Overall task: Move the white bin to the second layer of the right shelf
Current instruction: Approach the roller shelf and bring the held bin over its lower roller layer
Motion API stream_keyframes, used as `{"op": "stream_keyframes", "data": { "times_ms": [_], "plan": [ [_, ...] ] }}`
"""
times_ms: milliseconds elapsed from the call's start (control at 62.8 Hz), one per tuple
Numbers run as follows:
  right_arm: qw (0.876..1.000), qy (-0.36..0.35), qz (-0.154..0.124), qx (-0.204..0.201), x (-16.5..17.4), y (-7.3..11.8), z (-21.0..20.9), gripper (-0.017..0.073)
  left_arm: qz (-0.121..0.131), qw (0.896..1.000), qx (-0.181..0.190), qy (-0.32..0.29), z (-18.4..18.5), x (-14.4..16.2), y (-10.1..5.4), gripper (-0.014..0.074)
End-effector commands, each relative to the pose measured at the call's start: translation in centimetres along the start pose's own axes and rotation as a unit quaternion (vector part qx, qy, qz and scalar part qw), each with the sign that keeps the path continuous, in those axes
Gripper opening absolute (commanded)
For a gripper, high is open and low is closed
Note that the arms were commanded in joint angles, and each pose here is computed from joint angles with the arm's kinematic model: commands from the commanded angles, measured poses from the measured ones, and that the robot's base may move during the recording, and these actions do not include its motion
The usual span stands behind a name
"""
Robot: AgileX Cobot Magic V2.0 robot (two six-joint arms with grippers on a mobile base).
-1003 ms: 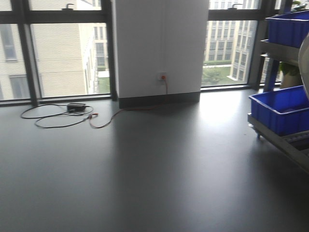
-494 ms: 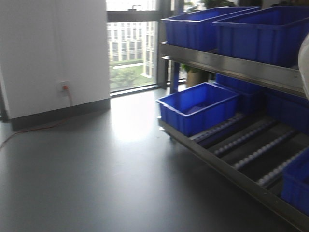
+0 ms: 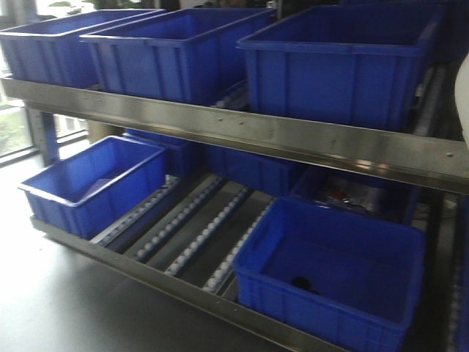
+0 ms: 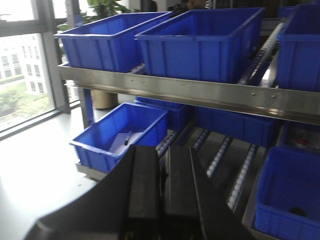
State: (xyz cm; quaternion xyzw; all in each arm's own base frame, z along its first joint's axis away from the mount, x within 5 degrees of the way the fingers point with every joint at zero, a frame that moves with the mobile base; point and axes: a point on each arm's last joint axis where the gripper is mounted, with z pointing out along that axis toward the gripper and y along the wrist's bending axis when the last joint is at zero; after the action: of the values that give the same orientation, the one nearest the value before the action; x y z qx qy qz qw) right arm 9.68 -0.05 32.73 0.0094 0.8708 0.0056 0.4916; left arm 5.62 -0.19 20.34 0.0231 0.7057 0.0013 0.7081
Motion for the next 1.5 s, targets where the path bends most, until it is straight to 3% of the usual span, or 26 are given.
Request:
{"op": "stream_keyframes", "data": {
  "times_ms": [0, 1481],
  "plan": [
    [0.998, -0.058, 0.001, 0.003, -1.63, -0.05, -0.51, 0.0055, -0.004, 1.0, -0.001, -0.03, 0.03, 0.41, 0.01, 0.0085],
    [0.998, -0.058, 0.001, 0.003, -1.63, -0.05, -0.51, 0.0055, -0.004, 1.0, -0.001, -0.03, 0.03, 0.41, 0.01, 0.0085]
  ]
}}
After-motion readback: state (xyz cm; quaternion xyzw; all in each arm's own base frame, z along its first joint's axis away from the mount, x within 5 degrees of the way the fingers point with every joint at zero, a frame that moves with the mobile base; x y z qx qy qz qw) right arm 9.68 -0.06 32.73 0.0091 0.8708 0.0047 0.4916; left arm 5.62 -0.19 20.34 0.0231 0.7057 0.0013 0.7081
